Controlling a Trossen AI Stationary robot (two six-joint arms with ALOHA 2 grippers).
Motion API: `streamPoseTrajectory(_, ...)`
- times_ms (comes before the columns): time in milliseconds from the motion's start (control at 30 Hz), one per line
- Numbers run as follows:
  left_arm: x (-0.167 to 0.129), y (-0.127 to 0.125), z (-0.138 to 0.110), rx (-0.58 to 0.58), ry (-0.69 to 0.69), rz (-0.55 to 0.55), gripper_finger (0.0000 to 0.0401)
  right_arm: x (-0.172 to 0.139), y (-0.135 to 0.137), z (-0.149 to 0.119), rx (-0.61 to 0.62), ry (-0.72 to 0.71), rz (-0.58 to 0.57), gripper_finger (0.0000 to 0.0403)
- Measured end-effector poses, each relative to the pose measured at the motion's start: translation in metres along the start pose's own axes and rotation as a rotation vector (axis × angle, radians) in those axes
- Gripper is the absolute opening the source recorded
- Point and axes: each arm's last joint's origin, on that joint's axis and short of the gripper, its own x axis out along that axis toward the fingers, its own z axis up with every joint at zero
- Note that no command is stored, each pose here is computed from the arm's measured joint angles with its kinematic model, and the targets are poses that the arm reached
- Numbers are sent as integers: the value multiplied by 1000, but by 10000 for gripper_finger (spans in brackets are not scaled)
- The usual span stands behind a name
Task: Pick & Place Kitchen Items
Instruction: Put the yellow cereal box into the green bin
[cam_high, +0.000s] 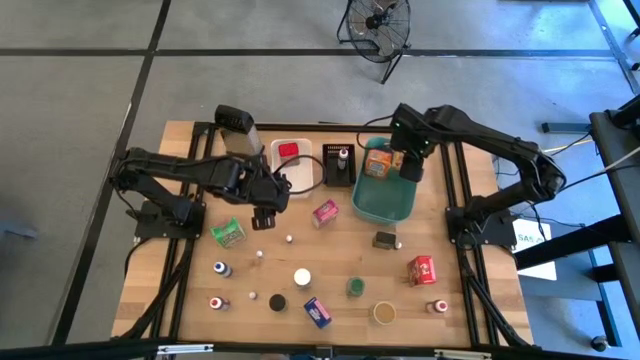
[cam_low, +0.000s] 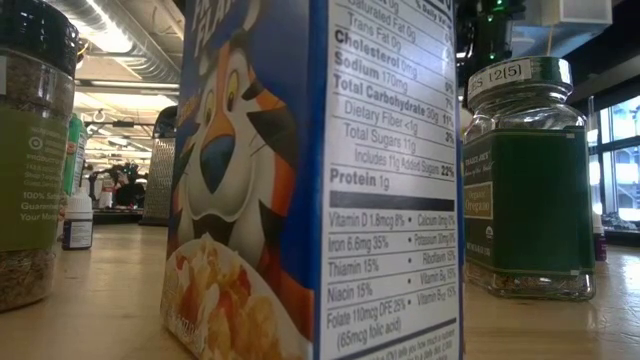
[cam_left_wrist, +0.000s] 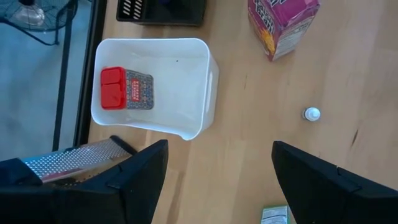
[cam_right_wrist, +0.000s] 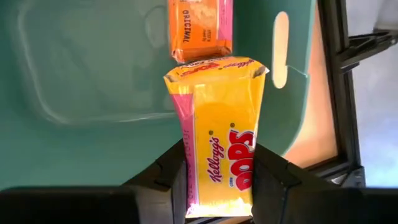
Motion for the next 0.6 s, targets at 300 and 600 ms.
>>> streamPoseTrajectory(300,-2,-4,-1,11,-7,-2,283,21,-8,6,27,63,22,127)
streamPoseTrajectory(600,-2,-4,-1,5,-6,0,283,49,-10,2,29,85,23,127)
